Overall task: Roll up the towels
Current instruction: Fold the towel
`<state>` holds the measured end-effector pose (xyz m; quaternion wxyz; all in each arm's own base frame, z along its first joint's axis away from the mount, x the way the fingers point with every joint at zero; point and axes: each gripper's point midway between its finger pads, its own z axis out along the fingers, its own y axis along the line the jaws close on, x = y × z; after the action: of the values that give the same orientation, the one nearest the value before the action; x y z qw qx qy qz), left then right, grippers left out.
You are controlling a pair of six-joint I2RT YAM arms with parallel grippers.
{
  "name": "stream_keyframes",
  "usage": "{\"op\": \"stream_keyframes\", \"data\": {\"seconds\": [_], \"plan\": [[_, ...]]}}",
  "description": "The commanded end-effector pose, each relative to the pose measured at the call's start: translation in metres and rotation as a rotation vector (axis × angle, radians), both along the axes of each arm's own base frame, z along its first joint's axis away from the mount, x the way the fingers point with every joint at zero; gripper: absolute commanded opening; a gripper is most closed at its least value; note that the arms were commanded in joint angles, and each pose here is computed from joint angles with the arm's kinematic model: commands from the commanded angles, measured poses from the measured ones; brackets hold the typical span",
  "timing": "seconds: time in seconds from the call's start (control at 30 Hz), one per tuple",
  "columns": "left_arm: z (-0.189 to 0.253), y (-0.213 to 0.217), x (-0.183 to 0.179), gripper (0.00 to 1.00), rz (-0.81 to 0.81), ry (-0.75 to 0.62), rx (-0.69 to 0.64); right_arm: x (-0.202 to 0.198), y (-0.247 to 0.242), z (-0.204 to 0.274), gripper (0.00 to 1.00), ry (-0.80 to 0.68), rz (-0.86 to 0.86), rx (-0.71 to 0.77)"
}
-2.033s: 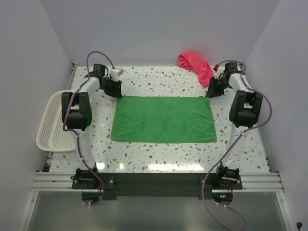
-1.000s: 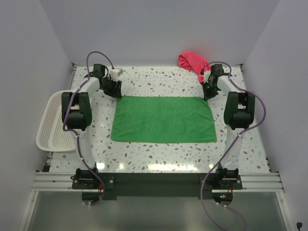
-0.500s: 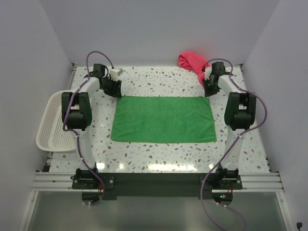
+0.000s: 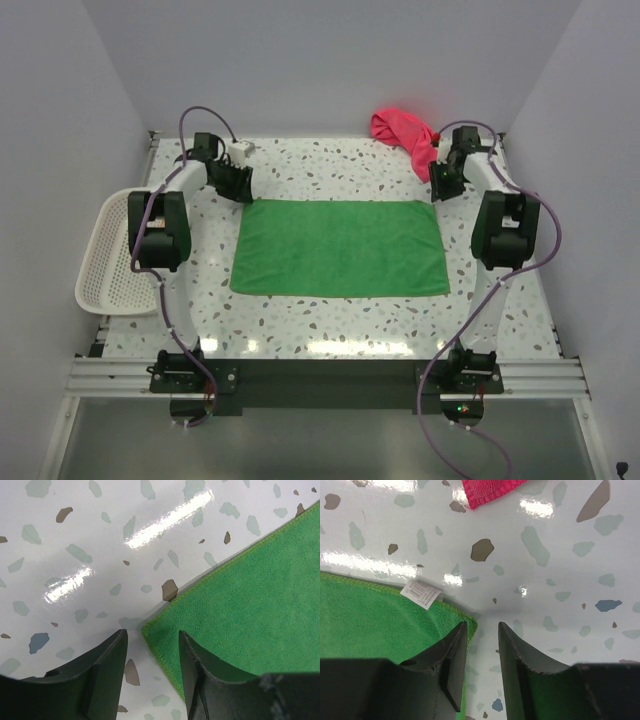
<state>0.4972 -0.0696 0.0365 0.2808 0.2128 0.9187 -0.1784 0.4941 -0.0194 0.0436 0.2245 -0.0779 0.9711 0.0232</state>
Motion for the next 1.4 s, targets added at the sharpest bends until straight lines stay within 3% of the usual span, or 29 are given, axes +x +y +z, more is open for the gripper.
{"op": "stream_keyframes", "data": {"seconds": [0.0, 0.23, 0.33, 0.5, 0.9, 1.2, 1.37], "plan": [[0.01, -0.001, 0.011, 0.51, 0.0, -0.04, -0.013, -0.006, 0.011, -0.01, 0.35, 0.054, -0.011, 0.075], [0.004, 0.0, 0.009, 0.53, 0.0, -0.029, -0.004, -0.01, 0.015, -0.029, 0.32, 0.103, -0.008, 0.093], [0.004, 0.002, 0.01, 0.52, 0.004, -0.029, 0.002, -0.012, 0.012, -0.033, 0.23, 0.113, -0.002, 0.074], [0.001, 0.002, 0.009, 0.53, 0.005, -0.021, 0.001, -0.015, 0.01, -0.032, 0.0, 0.108, 0.025, 0.06], [0.003, 0.003, 0.015, 0.46, -0.006, -0.028, 0.012, 0.01, 0.017, 0.036, 0.0, -0.119, 0.063, 0.082], [-0.006, 0.002, 0.018, 0.42, -0.021, -0.011, 0.009, 0.01, 0.017, 0.038, 0.0, -0.119, 0.081, 0.076], [-0.01, -0.003, 0.016, 0.34, -0.036, -0.001, -0.015, 0.012, 0.014, 0.033, 0.0, -0.114, 0.079, 0.061]]}}
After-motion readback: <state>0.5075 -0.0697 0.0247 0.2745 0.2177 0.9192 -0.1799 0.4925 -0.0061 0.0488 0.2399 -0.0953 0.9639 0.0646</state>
